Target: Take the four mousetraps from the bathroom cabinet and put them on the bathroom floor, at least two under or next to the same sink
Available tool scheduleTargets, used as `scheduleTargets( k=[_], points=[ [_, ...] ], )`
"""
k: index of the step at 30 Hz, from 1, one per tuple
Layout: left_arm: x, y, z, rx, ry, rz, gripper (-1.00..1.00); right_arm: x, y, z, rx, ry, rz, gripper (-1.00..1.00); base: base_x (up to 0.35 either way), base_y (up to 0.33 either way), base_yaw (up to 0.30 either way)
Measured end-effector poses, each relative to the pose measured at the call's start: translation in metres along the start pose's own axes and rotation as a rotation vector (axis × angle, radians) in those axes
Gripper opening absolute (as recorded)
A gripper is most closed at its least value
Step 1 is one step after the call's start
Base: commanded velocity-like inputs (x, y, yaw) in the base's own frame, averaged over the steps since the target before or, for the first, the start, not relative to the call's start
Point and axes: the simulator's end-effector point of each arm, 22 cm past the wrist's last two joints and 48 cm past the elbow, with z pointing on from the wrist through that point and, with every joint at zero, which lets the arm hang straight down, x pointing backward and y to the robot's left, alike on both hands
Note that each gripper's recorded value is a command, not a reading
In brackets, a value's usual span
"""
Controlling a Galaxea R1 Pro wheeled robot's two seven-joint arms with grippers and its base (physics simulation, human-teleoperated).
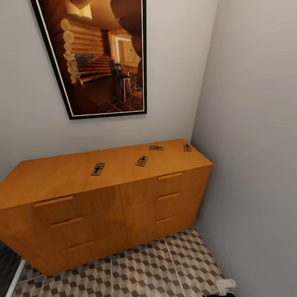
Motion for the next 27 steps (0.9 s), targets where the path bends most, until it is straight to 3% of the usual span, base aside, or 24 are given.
scheduleTargets(
  k=[2, 4, 5, 6, 9, 13, 16, 27],
  points=[
    [-0.037, -0.004, -0.012, -0.008, -0.043, 0.063, 1.00, -0.024, -0.003, -0.005, 0.004, 0.005, 0.002, 1.00, 0.000, 0.000, 0.000],
    [-0.089, -0.044, -0.039, 0.044, -0.096, 0.104, 1.00, -0.065, -0.009, -0.020, 0.012, 0.000, 0.006, 1.00, 0.000, 0.000, 0.000],
    [-0.112, -0.054, -0.057, 0.045, -0.112, 0.139, 1.00, -0.092, -0.013, -0.033, 0.017, -0.007, 0.007, 1.00, 0.000, 0.000, 0.000],
    [-0.144, -0.066, -0.088, 0.050, -0.140, 0.169, 1.00, -0.129, -0.017, -0.056, 0.019, -0.022, 0.007, 1.00, 0.000, 0.000, 0.000],
    [-0.182, -0.078, -0.127, 0.057, -0.205, 0.191, 1.00, -0.171, -0.018, -0.088, 0.021, -0.066, 0.005, 1.00, 0.000, 0.000, 0.000],
    [-0.227, -0.095, -0.173, 0.080, -0.305, 0.223, 1.00, -0.196, -0.019, -0.116, 0.023, -0.076, 0.008, 1.00, 0.000, 0.000, 0.000],
    [-0.299, -0.122, -0.232, 0.173, -0.440, 0.243, 1.00, -0.239, -0.021, -0.137, 0.025, -0.132, 0.012, 1.00, 0.000, 0.000, 0.000],
    [-0.384, -0.155, -0.322, 0.345, -0.603, 0.252, 1.00, -0.316, -0.027, -0.168, 0.031, -0.251, 0.017, 1.00, 0.000, 0.000, 0.000]
  ],
)
